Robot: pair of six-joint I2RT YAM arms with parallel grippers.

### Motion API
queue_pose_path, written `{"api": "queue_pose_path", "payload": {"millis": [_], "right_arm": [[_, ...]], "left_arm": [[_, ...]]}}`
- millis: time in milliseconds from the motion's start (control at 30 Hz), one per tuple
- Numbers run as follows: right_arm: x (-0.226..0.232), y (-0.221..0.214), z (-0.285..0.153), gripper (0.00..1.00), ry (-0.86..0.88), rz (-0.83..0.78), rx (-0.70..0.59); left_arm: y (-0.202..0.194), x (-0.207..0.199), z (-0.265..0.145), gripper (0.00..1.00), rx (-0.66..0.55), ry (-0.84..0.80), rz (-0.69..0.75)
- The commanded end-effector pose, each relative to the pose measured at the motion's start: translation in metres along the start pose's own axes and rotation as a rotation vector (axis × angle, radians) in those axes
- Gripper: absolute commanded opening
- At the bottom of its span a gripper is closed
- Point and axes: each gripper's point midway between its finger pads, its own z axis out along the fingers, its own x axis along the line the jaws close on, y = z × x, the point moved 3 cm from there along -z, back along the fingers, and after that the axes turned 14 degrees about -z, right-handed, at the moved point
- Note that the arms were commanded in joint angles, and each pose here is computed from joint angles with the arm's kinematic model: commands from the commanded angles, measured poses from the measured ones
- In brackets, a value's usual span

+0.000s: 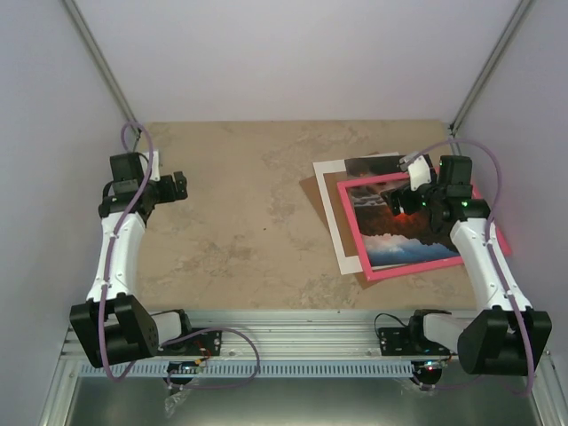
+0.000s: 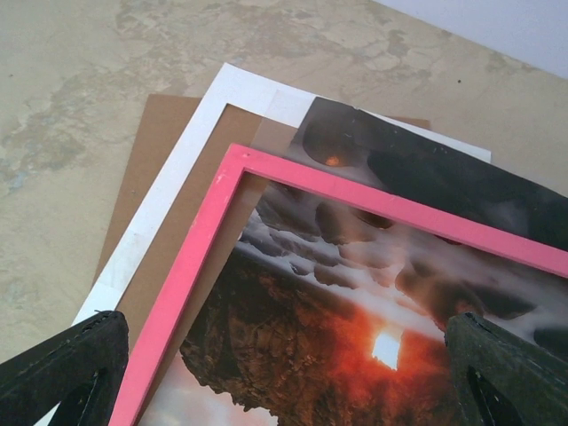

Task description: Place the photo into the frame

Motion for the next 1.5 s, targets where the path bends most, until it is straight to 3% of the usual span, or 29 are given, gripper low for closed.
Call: {"api": "queue_pose_path", "payload": {"millis": [0,200,500,733,1200,1467], "right_arm": [[-0.006,0.0,-0.001,0.98,-0.046,0.02,0.029],[-0.001,-0.005,0.008,0.98,0.04,-0.045,0.09],[0.033,-0.033,0.052,0.96,0.169,0.026,0.267],[0.058,-0.048,0.079,0.93,0.229,0.018,0.324],[0.103,-0.056,0.125,0.74,0.408,0.025,0.401],[0.114,-0.065,0.149,0.56,0.418,0.021,0.457]], "left_arm": [[0.011,0.001,-0.007,0.99,-0.077,0.024,-0.026],[0.015,0.002,-0.009,0.99,-0.106,0.036,-0.055],[0.017,0.006,-0.01,0.99,-0.145,0.062,-0.077],[0.016,0.012,-0.014,0.99,-0.199,0.087,-0.094],[0.017,0.004,-0.019,0.99,-0.22,0.034,-0.098],[0.012,0.004,-0.016,1.0,-0.211,0.024,-0.09]]}}
